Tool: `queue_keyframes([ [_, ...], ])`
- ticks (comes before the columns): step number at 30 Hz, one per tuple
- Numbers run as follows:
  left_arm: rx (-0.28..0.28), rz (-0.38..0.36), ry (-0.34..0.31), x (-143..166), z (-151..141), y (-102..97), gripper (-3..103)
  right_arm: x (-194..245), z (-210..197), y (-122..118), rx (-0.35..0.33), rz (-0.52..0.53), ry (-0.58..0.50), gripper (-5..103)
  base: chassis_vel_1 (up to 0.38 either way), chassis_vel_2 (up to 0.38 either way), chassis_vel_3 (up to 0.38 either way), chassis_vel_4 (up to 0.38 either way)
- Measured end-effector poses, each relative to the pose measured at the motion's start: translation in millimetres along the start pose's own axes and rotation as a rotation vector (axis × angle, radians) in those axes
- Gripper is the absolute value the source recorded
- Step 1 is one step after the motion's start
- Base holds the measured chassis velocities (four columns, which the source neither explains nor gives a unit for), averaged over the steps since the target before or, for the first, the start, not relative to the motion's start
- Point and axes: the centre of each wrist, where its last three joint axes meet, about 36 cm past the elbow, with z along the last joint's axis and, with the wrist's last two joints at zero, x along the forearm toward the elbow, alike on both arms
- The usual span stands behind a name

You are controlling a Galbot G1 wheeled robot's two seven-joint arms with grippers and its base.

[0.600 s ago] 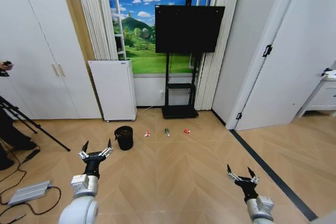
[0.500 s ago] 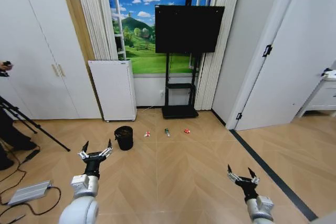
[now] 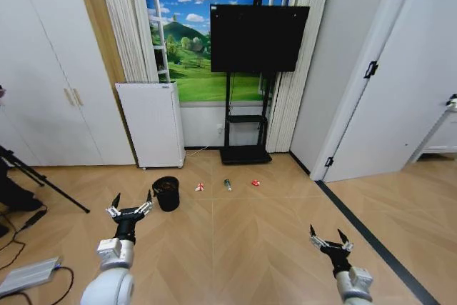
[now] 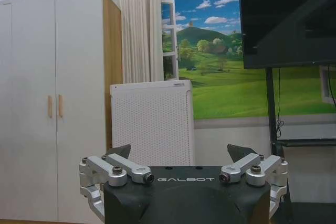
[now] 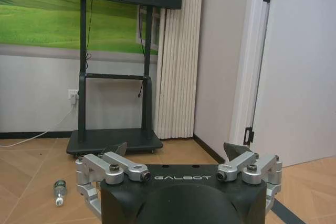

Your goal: Pick up the trash bin and place the garbage on the floor into it.

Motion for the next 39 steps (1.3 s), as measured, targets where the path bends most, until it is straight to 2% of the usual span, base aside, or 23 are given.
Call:
queue_keyframes([
  [39,-0.002,-0.002,0.000,1.6,0.3,0.2,100,3.5,4.9,-0.6,0.001,-0.023,-0.011,100,-0.335,0.339,0.340,-0.337],
])
